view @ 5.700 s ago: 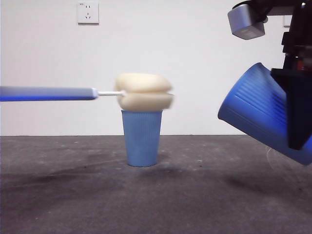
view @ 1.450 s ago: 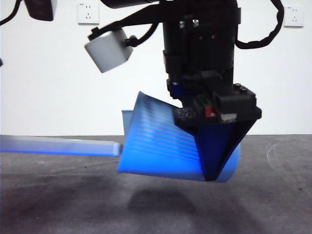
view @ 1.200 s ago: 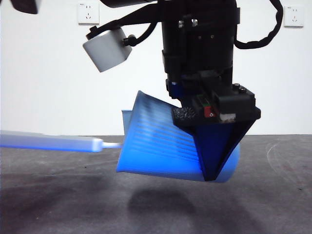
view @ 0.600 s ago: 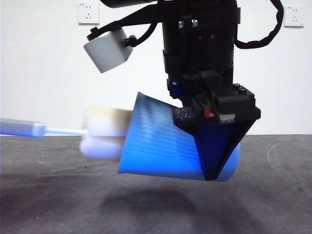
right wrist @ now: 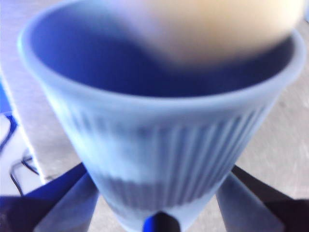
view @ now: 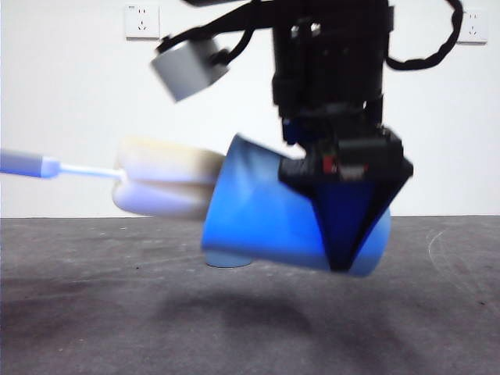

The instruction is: Pick up the cup brush,pick up the cup,insert the brush into the cup,clean the cup,put the cup brush back,put the cup back to the fixed position on the table

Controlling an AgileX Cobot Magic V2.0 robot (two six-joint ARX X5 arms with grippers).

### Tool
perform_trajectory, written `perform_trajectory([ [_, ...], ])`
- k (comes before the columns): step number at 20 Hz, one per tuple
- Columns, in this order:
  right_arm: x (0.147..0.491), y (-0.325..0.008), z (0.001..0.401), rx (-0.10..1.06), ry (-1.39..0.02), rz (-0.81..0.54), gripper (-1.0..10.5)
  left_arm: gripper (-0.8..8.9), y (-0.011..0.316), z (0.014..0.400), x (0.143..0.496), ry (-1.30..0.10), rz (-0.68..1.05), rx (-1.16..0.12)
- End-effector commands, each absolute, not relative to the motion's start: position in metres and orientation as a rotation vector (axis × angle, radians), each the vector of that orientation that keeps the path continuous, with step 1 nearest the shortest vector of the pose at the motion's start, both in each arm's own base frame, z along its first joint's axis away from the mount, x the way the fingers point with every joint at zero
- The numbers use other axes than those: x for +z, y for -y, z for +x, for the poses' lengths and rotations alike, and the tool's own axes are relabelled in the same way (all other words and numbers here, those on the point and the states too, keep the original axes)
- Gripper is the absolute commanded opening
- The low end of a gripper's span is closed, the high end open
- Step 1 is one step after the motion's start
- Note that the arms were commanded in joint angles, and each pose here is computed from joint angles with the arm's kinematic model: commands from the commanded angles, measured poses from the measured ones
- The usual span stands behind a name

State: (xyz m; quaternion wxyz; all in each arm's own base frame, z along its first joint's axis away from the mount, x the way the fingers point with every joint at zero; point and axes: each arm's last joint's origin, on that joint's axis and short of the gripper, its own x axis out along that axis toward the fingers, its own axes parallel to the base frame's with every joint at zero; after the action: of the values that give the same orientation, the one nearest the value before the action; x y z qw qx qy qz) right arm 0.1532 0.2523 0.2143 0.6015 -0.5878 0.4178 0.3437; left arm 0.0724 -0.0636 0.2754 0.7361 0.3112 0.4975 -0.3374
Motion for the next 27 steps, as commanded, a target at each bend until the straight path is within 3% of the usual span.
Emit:
perform_trajectory([
  [1, 0.229, -0.241, 0.160, 0.741, -0.957, -1.273, -0.2, -0.09, 0.061, 0.070, 0.277, -1.077, 0.657, -0.716],
  [10, 0.305, -0.175, 0.161, 0.540, -0.809, -0.893, -0.2, -0.09, 0.057, 0.066, 0.281, -1.012, 0.620, -0.712],
  [13, 0.332, -0.157, 0.155, 0.472, -0.682, -0.692, -0.2, -0.09, 0.060, 0.069, 0.288, -0.913, 0.490, -0.683],
  [17, 0.359, -0.142, 0.141, 0.465, -0.535, -0.502, -0.2, -0.09, 0.071, 0.084, 0.304, -0.739, 0.200, -0.564],
  [21, 0.370, -0.129, 0.130, 0.457, -0.492, -0.437, -0.2, -0.09, 0.072, 0.100, 0.316, -0.571, 0.059, -0.361],
  [25, 0.380, -0.118, 0.120, 0.458, -0.428, -0.395, -0.2, -0.09, 0.065, 0.123, 0.317, -0.545, -0.055, -0.218],
  [27, 0.385, -0.113, 0.115, 0.460, -0.399, -0.375, -0.2, -0.09, 0.062, 0.141, 0.314, -0.570, -0.105, -0.221],
])
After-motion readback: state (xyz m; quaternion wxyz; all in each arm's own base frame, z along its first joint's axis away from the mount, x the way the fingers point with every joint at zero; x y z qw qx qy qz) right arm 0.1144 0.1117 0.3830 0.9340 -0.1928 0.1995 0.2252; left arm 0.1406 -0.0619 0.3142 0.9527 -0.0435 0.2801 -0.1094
